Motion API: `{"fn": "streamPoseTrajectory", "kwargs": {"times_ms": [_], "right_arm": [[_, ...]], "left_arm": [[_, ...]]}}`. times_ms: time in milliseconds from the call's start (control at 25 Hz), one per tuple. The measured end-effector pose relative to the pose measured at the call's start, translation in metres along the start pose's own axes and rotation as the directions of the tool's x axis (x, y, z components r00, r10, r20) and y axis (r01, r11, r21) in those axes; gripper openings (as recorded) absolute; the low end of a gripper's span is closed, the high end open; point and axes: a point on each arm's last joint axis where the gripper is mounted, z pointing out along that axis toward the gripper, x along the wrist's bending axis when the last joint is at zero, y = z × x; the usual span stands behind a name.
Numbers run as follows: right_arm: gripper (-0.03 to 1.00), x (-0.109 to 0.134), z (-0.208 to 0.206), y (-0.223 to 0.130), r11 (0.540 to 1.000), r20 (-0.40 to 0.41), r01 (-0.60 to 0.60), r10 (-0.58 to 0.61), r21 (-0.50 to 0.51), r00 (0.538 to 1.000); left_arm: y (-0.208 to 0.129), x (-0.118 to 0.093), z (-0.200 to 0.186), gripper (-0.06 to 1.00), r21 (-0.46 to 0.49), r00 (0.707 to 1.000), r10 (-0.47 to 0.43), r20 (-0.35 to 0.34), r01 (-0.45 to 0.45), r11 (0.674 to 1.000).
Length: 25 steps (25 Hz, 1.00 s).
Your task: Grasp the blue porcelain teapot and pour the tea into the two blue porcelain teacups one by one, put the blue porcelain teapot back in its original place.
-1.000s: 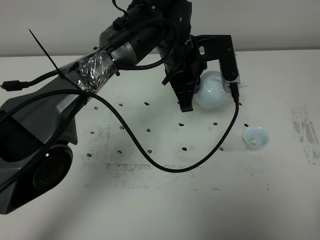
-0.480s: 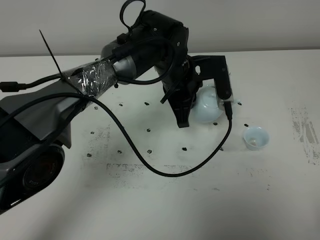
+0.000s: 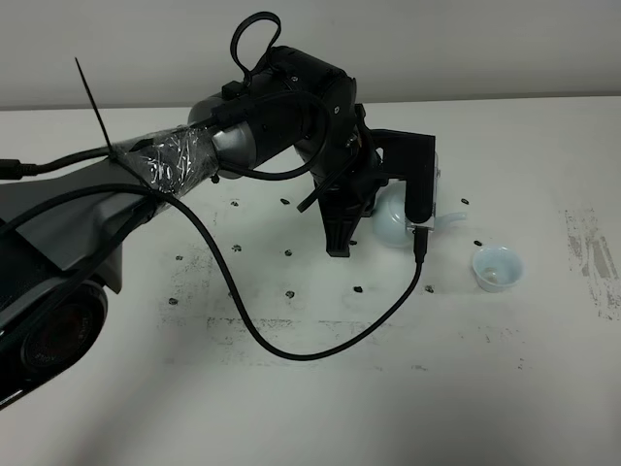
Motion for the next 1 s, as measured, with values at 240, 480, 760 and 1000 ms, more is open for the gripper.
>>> {"fn": "streamPoseTrajectory", "kwargs": {"times_ms": [240,480,760,1000], "right_arm": [[0.59,0.000,0.000,0.000,1.000,0.000,0.000,0.000,0.000,1.000],[0.59,0.000,0.000,0.000,1.000,0.000,0.000,0.000,0.000,1.000],[0.59,0.000,0.000,0.000,1.000,0.000,0.000,0.000,0.000,1.000],[0.59,0.000,0.000,0.000,1.000,0.000,0.000,0.000,0.000,1.000]], "left_arm": [[0.002,0.004,0.000,0.04,-0.017,0.994,0.095,-0.045,-0.096,0.995],[0.005,0.007,0.000,0.04,-0.007,0.986,0.137,-0.099,-0.139,0.990],[0.016,0.007,-0.001,0.04,0.009,0.967,0.197,-0.163,-0.199,0.980],[0.019,0.007,-0.001,0.04,0.023,0.951,0.248,-0.184,-0.248,0.968]]}}
